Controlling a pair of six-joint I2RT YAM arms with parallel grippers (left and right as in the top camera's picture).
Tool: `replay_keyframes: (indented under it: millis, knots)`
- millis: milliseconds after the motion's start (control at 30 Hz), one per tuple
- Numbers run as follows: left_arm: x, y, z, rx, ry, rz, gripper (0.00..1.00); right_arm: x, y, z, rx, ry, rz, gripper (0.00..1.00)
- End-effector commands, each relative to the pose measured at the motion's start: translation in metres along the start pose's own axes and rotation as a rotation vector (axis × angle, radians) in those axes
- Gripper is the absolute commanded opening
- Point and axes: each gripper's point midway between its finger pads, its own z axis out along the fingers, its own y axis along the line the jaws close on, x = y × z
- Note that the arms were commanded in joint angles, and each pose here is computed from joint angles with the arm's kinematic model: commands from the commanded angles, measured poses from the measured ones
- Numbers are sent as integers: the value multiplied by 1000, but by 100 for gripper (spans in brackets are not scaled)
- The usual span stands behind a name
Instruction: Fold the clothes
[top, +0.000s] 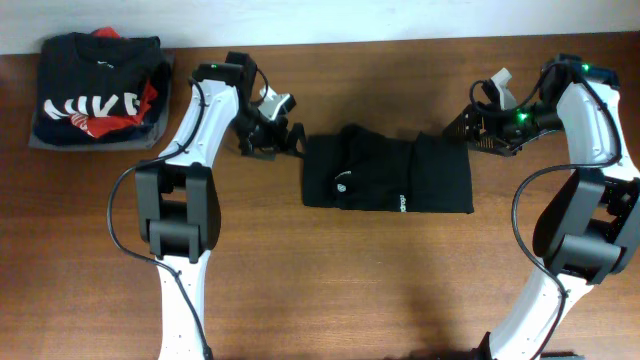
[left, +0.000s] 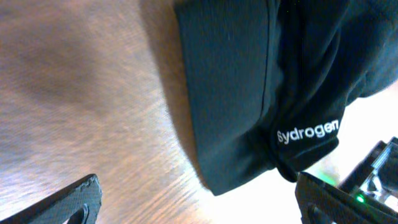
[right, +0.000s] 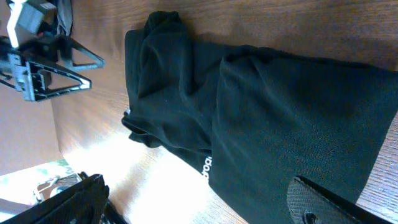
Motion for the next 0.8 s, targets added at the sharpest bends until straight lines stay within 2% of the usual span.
replay_keyframes:
  millis: [0,100,433,667,767]
  knots:
    - [9,-13,14,132,17,10,99,-3,3,-4,13,-12,-13,96]
    - [13,-21,23,221,11,31,99,-3,3,-4,13,-12,-13,96]
    - [17,-15,38,240,9,27,99,-3,3,-4,13,-11,-12,96]
    - [16,-22,44,322,-15,24,99,-3,3,-4,12,-11,-12,96]
    - [10,-21,49,325,-23,-22,99,-2,3,-4,12,-11,-11,96]
